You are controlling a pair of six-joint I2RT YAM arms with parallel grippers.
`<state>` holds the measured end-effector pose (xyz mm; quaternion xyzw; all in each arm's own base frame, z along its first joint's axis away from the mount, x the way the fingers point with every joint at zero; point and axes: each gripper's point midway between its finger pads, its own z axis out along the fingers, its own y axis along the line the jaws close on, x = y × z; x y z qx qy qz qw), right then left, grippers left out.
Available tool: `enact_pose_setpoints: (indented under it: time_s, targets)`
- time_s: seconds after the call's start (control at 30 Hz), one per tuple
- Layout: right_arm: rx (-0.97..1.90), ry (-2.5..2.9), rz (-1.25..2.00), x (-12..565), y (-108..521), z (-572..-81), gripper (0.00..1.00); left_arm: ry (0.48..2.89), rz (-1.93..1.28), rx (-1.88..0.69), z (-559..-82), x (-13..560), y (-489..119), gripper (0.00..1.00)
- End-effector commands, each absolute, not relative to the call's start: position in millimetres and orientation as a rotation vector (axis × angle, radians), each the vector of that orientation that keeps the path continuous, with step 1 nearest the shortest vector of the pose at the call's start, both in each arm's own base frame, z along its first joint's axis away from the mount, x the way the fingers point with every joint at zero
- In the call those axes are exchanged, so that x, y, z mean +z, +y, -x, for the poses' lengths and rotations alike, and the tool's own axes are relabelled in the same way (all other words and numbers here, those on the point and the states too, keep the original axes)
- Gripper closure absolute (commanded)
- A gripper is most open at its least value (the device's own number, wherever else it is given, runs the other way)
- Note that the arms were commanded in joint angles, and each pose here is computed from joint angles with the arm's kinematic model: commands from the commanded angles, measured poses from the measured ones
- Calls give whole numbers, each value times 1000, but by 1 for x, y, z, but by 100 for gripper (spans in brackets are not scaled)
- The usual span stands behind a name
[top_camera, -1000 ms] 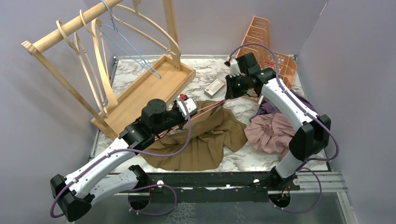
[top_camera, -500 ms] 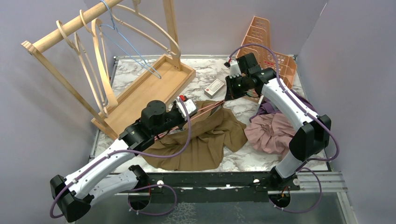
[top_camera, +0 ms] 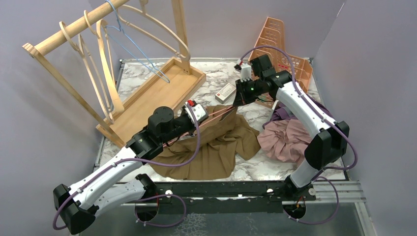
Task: Place the skirt on the hanger
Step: Hang the skirt on the hanger.
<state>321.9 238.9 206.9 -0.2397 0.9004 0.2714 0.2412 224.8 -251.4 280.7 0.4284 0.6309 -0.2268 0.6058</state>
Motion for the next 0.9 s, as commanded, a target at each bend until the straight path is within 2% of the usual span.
enact_pose_setpoints:
  time_s: [0.0, 0.23, 0.47, 0.7, 0.87]
  targets:
    - [920, 2344, 736, 243, 255, -306, 99, 1367, -925, -572, -225, 306, -258, 100]
    - [1076, 2233, 804, 273, 265, -283, 97, 1343, -861, -616, -227, 312, -262, 100]
    - [865, 2232, 714, 290, 243, -296, 67, 1316, -797, -625, -230, 328, -260, 100]
    - [683, 1855, 699, 368, 219, -298, 53, 1294, -802, -686, -216, 356, -259, 100]
    - [679, 1492, 950, 405, 223, -260, 48, 1297, -824, -773, -195, 392, -257, 100]
